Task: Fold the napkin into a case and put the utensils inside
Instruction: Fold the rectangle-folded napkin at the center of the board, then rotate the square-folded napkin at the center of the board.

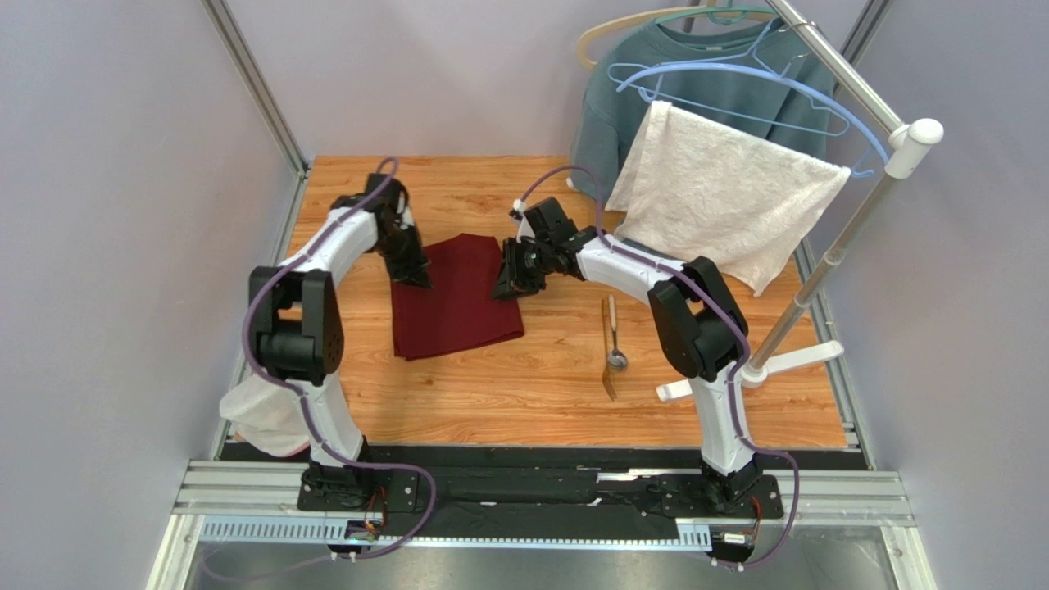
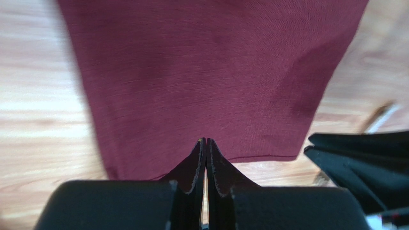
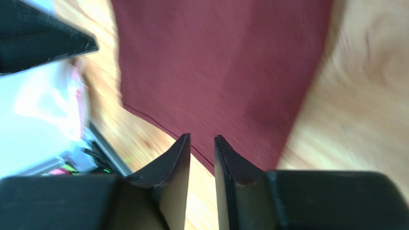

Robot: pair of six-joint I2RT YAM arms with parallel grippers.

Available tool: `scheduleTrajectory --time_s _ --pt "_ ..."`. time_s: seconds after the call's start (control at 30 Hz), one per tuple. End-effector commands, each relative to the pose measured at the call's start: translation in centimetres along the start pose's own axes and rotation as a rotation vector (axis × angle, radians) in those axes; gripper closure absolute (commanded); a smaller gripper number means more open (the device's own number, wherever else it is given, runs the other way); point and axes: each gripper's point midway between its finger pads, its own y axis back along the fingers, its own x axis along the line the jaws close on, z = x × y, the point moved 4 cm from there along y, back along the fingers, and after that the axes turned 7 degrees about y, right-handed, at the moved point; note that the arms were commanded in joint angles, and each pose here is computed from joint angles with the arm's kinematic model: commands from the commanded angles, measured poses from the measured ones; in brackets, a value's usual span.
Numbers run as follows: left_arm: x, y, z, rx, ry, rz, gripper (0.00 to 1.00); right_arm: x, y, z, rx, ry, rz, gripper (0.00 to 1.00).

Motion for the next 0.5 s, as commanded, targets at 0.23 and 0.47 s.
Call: scheduleTrajectory --time_s 0.23,0.47 --pt "-0.3 -6.3 -6.5 0.161 -0.11 0.249 0.96 -7.4 0.7 -3.5 0.047 -0.001 -0.205 0.79" --pt "-4.9 -6.2 -13.8 0.241 -0.106 0.058 0.96 -11.5 3.2 0.6 -0.009 0.075 -0.356 0.8"
